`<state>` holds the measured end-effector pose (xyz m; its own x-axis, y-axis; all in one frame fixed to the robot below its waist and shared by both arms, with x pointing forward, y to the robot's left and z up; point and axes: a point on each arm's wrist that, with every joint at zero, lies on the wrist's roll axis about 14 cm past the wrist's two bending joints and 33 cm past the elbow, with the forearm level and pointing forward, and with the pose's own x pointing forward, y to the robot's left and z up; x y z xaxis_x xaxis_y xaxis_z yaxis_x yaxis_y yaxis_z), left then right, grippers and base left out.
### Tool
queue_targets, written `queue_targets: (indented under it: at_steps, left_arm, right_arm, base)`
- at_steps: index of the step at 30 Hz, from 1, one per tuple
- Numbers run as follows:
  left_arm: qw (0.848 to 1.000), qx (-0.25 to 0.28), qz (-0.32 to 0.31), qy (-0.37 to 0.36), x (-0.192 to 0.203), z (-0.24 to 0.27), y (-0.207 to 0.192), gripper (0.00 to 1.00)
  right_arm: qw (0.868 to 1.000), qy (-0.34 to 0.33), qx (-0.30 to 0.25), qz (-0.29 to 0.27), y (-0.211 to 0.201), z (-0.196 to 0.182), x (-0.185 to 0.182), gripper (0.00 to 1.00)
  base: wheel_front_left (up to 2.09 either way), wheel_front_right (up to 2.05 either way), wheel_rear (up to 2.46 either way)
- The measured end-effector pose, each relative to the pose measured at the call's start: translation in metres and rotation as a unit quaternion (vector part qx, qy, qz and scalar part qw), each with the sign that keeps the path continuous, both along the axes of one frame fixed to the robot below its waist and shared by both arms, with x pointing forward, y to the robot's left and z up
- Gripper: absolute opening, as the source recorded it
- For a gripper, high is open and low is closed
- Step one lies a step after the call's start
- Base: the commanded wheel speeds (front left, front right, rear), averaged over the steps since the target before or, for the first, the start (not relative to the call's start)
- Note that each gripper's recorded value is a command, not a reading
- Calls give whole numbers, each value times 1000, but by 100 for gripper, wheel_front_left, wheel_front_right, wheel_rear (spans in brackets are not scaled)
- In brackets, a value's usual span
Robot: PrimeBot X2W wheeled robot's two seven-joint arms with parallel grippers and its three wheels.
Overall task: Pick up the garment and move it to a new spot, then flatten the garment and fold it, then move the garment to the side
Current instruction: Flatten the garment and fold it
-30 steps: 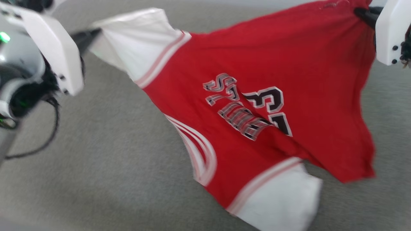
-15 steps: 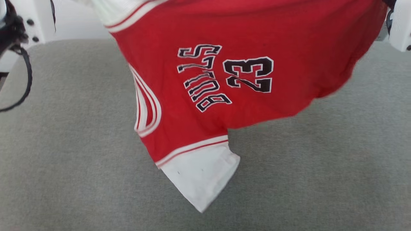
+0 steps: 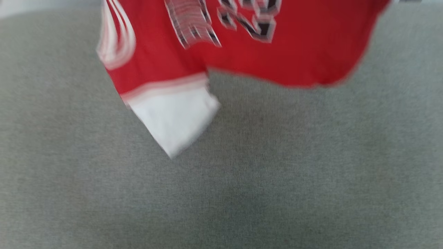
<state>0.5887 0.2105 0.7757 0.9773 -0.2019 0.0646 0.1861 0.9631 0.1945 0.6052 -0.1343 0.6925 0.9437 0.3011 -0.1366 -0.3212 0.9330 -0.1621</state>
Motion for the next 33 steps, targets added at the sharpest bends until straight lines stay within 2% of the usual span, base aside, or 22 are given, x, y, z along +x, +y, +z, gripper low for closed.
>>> queue_targets:
  at_steps: [3, 6, 9, 10, 13, 14, 16, 18, 22, 25, 26, 29, 33]
  left_arm:
    - [997, 4, 13, -78, 23, 21, 4, 0]
    - [985, 0, 8, -170, 37, 46, 0, 0]
    - [970, -8, -9, -243, 44, 59, -7, 0]
    - [967, -9, -14, -254, 46, 56, -7, 0]
    - [969, -6, -20, -246, 52, 39, -4, 0]
    - [971, -7, -20, -236, 53, 31, -1, 0]
    - [989, -2, -11, -151, 61, -26, 10, 0]
    - [998, 3, -2, -68, 61, -79, 15, 0]
    - [999, -14, -16, 43, 42, -146, 11, 0]
    - [993, -24, -17, 114, 22, -185, 16, 0]
    - [989, -42, -12, 141, 14, -198, 21, 0]
    - [974, -58, -10, 221, -13, -238, 26, 0]
    - [954, -77, -12, 291, -50, -272, 28, 0]
  right_arm:
    - [1000, -24, 2, -4, 7, -7, 26, 0]
    - [995, -94, 5, -16, 5, 4, 50, 0]
    - [984, -173, 10, -25, 2, 20, 67, 0]
    - [982, -188, 10, -25, 3, 17, 71, 0]
    - [984, -176, -1, -23, 11, -10, 83, 0]
    - [987, -160, 2, -22, 14, -21, 86, 0]
    - [994, -110, -10, -13, 26, -58, 87, 0]
    - [997, -68, -21, -7, 30, -88, 82, 0]
    - [1000, 14, -12, -1, 34, -141, 65, 0]
    - [998, 64, -8, 1, 32, -171, 51, 0]
    - [997, 83, -6, 3, 33, -182, 44, 0]
    - [991, 136, -5, 9, 32, -211, 21, 0]
    - [981, 194, 8, 21, 31, -237, -12, 0]
  base:
    - [0, 0, 0]
    - [0, 0, 0]
    - [0, 0, 0]
    - [0, 0, 0]
    - [0, 0, 0]
    - [0, 0, 0]
    - [0, 0, 0]
    - [0, 0, 0]
    - [0, 0, 0]
    - [0, 0, 0]
    - [0, 0, 0]
    - [0, 0, 0]
    - [0, 0, 0]
